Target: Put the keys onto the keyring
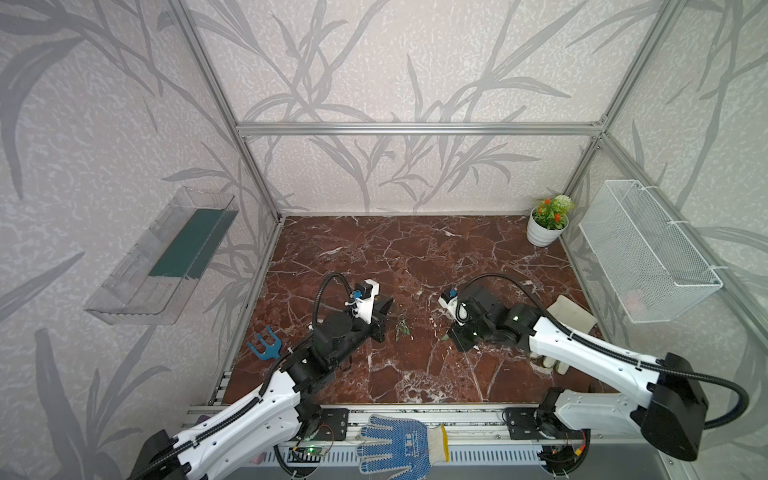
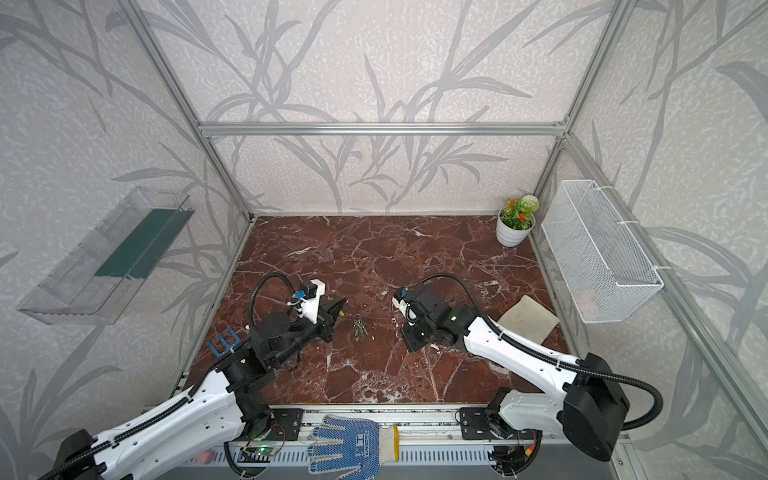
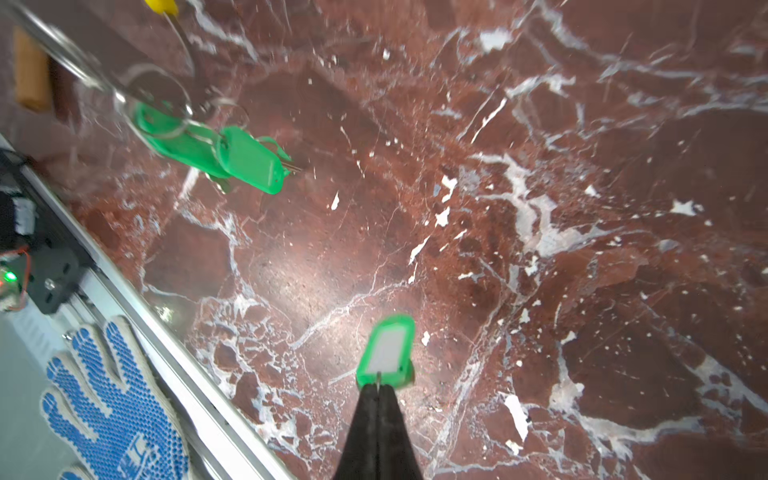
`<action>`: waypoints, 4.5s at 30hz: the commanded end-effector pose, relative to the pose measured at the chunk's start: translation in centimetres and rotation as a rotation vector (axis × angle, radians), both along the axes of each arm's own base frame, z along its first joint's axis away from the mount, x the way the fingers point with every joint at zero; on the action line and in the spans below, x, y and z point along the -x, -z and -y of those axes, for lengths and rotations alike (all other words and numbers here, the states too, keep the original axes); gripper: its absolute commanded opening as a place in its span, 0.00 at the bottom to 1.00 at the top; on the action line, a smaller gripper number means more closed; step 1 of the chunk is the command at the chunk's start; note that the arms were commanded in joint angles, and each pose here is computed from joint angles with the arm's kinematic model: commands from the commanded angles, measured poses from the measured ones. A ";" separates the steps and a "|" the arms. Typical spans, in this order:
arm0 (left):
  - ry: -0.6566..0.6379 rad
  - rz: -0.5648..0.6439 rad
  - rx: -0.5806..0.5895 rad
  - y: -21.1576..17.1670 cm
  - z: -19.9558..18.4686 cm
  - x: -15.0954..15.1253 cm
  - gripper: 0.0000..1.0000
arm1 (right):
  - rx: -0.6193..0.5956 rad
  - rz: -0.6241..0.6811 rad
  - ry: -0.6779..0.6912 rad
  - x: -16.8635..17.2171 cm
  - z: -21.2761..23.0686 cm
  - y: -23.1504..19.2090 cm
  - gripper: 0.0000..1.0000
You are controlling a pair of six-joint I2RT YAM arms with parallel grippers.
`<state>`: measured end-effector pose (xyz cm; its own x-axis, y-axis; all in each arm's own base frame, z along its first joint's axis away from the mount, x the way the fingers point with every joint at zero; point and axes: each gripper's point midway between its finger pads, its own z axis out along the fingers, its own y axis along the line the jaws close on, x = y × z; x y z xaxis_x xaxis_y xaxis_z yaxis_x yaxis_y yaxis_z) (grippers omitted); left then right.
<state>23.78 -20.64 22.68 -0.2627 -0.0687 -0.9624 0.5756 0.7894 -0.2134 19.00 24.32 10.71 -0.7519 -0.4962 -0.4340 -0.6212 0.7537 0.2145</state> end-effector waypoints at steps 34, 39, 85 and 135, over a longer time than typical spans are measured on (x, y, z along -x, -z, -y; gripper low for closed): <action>0.004 0.033 0.012 -0.6 0.2 -0.1 0.00 | 0.234 -0.118 -0.108 -2.8 -3.7 7.4 0.00; 0.005 0.032 0.011 -0.6 0.2 -0.1 0.00 | 0.225 -0.114 -0.091 -3.2 -4.1 7.3 0.04; -0.029 0.035 0.017 -0.6 -0.4 -0.3 0.00 | -0.265 0.181 0.027 -2.8 -3.3 6.4 0.29; -0.030 0.037 0.017 -0.7 -0.4 -0.2 0.00 | 0.171 -0.194 -0.068 -2.0 -3.2 8.3 0.19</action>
